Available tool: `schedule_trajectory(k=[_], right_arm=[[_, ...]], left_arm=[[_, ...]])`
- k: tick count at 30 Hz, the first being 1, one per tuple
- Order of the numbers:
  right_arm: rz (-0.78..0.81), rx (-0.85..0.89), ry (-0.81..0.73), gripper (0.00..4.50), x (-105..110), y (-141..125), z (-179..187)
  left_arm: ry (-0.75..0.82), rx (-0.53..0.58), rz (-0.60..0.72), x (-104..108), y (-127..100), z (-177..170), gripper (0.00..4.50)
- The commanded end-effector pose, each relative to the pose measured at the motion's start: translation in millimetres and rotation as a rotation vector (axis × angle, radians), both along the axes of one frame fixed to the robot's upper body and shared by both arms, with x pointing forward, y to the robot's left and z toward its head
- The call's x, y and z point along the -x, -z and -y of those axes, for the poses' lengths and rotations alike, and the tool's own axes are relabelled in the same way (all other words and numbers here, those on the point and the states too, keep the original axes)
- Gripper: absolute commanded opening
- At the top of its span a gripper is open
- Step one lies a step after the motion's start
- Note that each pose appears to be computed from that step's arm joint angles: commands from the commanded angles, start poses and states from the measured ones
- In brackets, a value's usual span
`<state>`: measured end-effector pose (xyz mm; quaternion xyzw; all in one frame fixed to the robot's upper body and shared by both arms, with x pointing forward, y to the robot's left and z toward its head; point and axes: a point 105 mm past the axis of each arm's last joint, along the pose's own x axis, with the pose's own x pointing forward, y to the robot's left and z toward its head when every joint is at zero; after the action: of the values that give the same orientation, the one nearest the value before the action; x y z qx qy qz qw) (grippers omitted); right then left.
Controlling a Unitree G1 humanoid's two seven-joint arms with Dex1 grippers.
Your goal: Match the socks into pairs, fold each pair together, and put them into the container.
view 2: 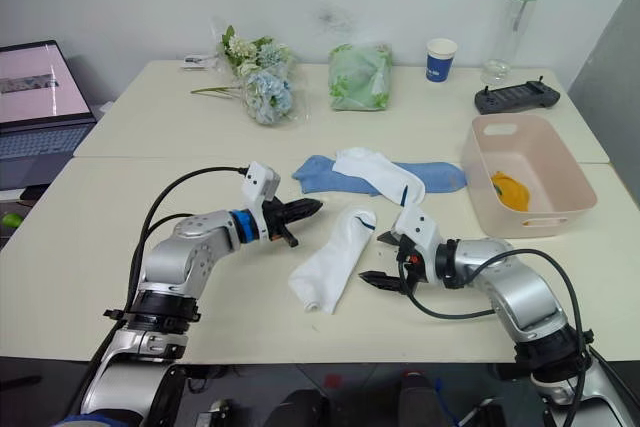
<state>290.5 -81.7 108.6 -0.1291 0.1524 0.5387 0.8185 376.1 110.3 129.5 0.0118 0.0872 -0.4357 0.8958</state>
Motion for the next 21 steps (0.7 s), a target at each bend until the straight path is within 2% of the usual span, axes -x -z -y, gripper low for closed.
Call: schedule_trajectory(k=[1,7,14,17,21], right_arm=[[0.044,-0.017,-0.013,4.47,-1.3,-12.2,-3.2],[0.056,-0.014,0.009,4.47,-1.0,-13.3,0.8],[0.089,-0.041,0.056,4.47,-1.8,-21.1,4.0],[0.114,-0.058,0.093,4.47,-5.6,-26.9,6.4],[0.127,-0.065,0.136,4.47,-9.5,-28.0,11.0]], left_arm=[[0.071,-0.059,0.084,-6.9,-11.3,18.2,0.89],[0.144,-0.190,0.082,-17.1,3.7,30.5,2.69],[0.201,-0.271,0.057,-22.4,18.4,40.2,2.69],[0.237,-0.249,0.052,-19.9,17.6,45.0,2.10],[0.298,-0.241,0.037,-12.8,19.0,49.6,0.90]])
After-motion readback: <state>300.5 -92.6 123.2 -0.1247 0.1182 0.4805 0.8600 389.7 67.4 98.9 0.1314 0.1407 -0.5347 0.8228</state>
